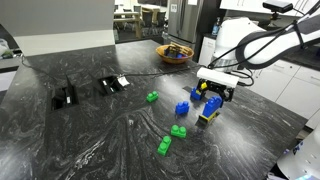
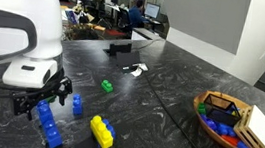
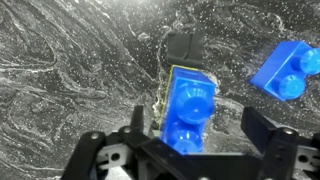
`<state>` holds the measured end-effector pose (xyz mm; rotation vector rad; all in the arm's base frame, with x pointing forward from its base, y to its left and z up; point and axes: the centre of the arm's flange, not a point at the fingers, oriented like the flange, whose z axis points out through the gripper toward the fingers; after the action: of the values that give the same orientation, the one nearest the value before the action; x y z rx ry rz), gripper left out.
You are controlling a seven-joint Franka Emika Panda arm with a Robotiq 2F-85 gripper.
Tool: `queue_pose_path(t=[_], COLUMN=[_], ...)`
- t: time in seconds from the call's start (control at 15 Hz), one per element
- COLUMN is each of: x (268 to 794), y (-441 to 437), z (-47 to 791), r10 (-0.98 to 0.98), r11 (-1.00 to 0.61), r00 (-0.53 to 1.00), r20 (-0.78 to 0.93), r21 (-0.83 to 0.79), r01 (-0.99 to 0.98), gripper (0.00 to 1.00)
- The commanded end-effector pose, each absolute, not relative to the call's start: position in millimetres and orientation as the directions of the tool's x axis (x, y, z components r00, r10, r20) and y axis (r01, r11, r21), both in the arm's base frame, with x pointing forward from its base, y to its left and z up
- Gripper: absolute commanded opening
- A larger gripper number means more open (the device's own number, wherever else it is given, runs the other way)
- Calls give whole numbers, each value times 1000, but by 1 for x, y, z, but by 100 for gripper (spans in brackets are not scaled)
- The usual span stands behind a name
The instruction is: Move the blue legos from the top of the yellow legos to the table
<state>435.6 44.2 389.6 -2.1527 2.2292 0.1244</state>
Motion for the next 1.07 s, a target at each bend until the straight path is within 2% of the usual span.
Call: queue_pose_path(t=[0.0,0.07,0.13,0.67,0.73,1.0], x=[438,439,439,440,441,440], y=[44,43,43,41,41,41], z=[384,384,384,378,379,381], r10=[-995,-995,-995,-994,-994,-994], r11=[56,57,58,60,60,61], r00=[-57,-58,-58,-60,-61,-61], r20=[-83,-83,-85,-92,-93,-91], r21=[8,6,3,10,8,6], r01=[-998,-998,-998,-998,-998,-998], gripper=[87,75,71,14,10,10])
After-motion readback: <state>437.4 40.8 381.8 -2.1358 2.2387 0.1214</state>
